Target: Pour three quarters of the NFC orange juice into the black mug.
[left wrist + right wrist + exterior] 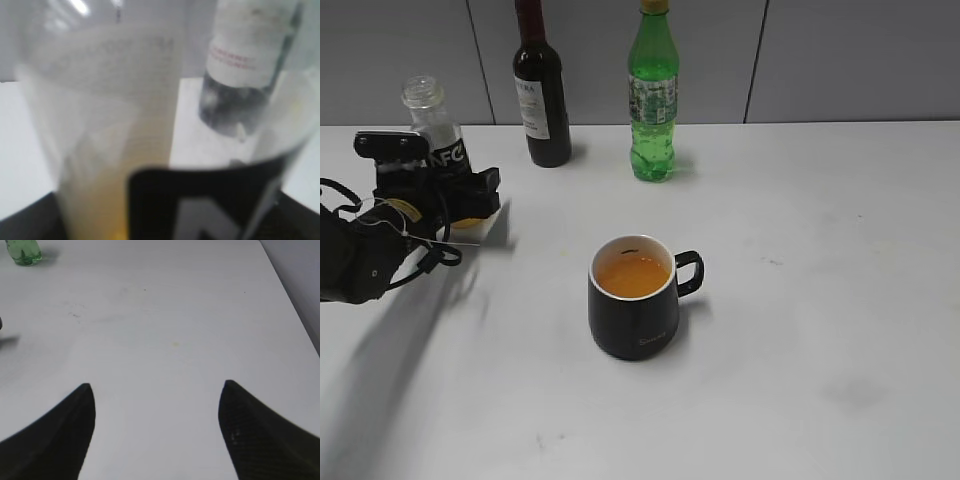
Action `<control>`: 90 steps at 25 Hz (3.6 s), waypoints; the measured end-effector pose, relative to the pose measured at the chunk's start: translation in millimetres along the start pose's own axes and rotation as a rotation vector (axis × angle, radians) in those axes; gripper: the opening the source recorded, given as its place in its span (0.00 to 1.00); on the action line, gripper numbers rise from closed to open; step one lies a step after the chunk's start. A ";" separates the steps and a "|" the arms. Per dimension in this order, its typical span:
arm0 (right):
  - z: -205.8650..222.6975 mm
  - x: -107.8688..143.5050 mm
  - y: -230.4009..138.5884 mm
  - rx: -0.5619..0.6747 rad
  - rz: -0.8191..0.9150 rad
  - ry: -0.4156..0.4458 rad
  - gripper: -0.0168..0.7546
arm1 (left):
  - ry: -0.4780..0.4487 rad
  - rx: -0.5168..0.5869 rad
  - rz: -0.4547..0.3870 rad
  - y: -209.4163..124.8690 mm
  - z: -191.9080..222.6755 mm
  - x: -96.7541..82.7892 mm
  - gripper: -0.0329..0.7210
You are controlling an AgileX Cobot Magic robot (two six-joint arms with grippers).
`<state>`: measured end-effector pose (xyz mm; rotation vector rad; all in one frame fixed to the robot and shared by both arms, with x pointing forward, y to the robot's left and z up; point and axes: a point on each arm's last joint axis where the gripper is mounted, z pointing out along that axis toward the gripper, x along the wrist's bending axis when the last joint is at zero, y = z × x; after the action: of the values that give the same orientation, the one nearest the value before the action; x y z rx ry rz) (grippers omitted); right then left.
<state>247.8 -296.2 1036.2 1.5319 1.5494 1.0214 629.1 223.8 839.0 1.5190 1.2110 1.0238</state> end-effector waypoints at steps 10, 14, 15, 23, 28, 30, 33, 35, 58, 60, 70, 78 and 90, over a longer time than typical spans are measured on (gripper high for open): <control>0.0 0.0 0.0 0.000 0.000 0.000 0.78 | 0.000 0.007 -0.002 -0.6 0.0 0.0 0.93; 0.0 0.0 0.0 0.000 0.000 0.000 0.78 | 0.004 0.009 -0.004 -1.0 -0.3 0.3 0.93; 0.0 0.0 0.0 0.000 0.000 0.000 0.78 | 0.008 0.011 -0.006 -1.2 -1.4 0.8 0.93; 0.0 0.0 0.0 0.000 0.000 0.000 0.78 | 0.040 0.013 -0.017 -7.3 -27.7 4.6 0.93; 0.0 0.0 0.0 0.000 0.000 0.000 0.78 | 0.039 0.017 -0.013 -4.4 -50.5 5.8 0.93; 0.0 0.0 0.0 0.000 0.000 0.000 0.78 | 0.038 0.023 -0.012 -2.0 -60.2 6.2 0.93; 0.0 0.0 0.0 0.000 0.000 0.000 0.78 | 0.036 0.025 -0.012 8.2 -77.2 7.5 0.92; 0.0 0.0 0.0 0.000 0.000 0.000 0.78 | 0.032 0.048 -0.016 16.4 -87.1 8.1 0.92; 0.0 0.0 0.0 0.000 0.000 0.000 0.78 | -0.121 0.693 -0.056 124.7 -259.7 9.4 0.88; 0.0 0.0 0.0 0.000 0.000 0.000 0.78 | -0.131 0.706 -0.050 129.6 -282.5 10.1 0.87; 0.0 0.0 0.0 0.000 0.000 0.000 0.78 | -0.085 0.577 0.041 133.9 -390.0 21.4 0.85; 0.0 0.1 0.0 0.000 0.001 0.001 0.78 | -0.066 0.470 0.049 108.6 -412.6 22.4 0.84; 0.0 0.1 0.0 0.000 0.001 0.001 0.78 | -0.064 0.451 0.050 108.4 -412.1 22.5 0.81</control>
<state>247.8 -296.2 1036.2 1.5322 1.5495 1.0223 262.6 297.9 1044.6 1.9187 1.4288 0.7552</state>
